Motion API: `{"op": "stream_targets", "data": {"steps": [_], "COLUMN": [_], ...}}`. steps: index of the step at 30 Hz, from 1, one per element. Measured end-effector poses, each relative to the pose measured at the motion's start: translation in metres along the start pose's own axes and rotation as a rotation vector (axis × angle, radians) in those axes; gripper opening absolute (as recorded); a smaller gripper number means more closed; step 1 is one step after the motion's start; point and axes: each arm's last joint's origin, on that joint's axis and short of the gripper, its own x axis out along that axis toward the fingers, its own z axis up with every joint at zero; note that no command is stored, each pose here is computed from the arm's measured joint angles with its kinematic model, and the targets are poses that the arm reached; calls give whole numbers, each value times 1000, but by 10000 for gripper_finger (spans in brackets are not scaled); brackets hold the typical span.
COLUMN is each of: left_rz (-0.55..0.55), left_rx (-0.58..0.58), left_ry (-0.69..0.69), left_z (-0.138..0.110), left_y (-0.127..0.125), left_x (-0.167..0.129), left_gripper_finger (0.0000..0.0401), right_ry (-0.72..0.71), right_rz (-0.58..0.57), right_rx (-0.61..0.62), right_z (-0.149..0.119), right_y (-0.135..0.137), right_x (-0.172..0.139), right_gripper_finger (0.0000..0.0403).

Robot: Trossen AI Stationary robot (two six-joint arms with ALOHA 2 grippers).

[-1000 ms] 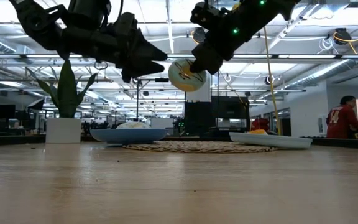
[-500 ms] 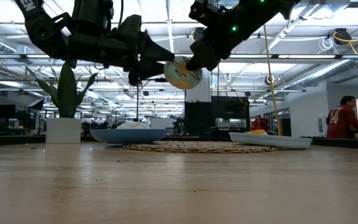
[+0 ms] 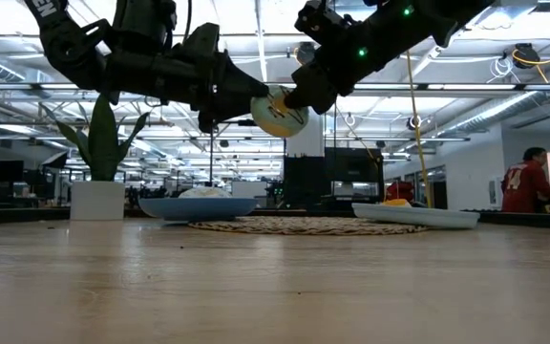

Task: Pick & Place donuts
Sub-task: Put the large blue donut on the dark blue plate

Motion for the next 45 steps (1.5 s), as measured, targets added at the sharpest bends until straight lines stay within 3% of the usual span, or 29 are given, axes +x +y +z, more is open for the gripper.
{"op": "stream_targets", "data": {"steps": [16, 22, 27, 31, 35, 40, 45], "left_rz": [-24, -59, -61, -61, -55, -17, 62], "left_rx": [20, 17, 17, 17, 17, 17, 7], "left_ry": [5, 8, 7, 7, 4, 49, 115], "left_z": [1, 3, 3, 3, 3, 8, 21], "left_y": [3, 5, 5, 5, 7, 17, 31], "left_x": [0, -1, -1, -1, -1, -7, -24], "left_gripper_finger": [16, 25, 9, 21, 31, 9, 24], "right_ry": [-49, -49, -62, -65, -55, -25, 9], "right_rz": [59, 74, 70, 74, 43, -82, -240], "right_rx": [24, 17, 73, 78, 63, -69, -91], "right_z": [4, 4, 6, 6, 6, 8, 11], "right_y": [1, 4, 5, 6, 8, 13, 19], "right_x": [0, -3, -4, -6, -9, -19, -34], "right_gripper_finger": [22, 33, 39, 79, 150, 231, 266]}}
